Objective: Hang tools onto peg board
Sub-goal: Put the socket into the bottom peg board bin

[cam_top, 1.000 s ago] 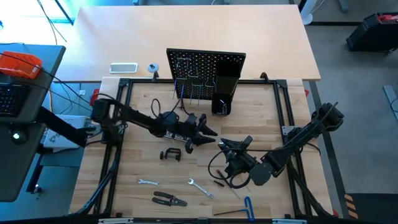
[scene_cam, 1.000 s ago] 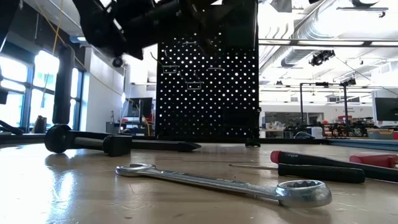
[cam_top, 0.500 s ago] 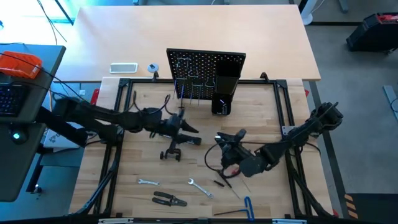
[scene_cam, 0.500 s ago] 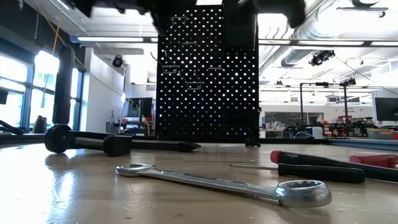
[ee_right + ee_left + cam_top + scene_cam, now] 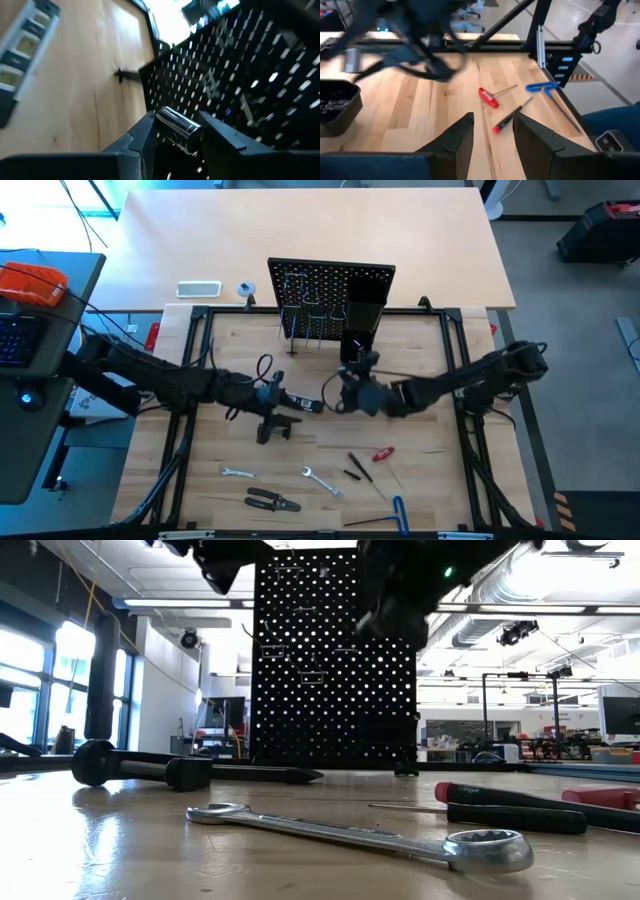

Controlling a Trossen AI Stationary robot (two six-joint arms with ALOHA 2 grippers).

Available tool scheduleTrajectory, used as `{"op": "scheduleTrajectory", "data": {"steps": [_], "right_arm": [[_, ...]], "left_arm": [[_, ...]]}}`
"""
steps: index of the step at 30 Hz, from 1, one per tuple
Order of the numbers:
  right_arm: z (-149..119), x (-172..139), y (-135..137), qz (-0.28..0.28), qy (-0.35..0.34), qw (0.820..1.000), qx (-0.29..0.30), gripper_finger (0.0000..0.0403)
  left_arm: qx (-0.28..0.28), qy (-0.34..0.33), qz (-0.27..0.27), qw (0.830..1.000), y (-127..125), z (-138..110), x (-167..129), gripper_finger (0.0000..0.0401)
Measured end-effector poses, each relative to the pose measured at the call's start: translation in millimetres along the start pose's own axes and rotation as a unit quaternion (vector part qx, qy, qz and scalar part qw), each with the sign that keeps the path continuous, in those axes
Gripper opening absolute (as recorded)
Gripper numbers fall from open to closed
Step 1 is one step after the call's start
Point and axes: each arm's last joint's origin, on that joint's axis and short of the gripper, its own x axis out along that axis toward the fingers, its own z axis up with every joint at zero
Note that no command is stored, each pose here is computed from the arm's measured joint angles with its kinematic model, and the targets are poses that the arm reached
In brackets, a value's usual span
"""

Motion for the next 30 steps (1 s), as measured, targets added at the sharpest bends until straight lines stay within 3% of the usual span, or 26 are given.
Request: {"op": "scheduleTrajectory", "data": {"steps": [6,18,30], "right_arm": [[-22,30,-18,0.026,0.054,0.997,0.041,0.0119],[-56,61,-42,0.073,0.13,0.98,0.129,0.0119],[-62,67,-47,0.09,0.139,0.974,0.157,0.0124]], "left_arm": [[0.008,0.017,0.002,1.0,-7,-4,-1,0.0129],[0.01,0.022,0.006,1.0,-11,-6,-1,0.0129],[-0.001,0.018,0.002,1.0,-17,-6,-2,0.0129]]}}
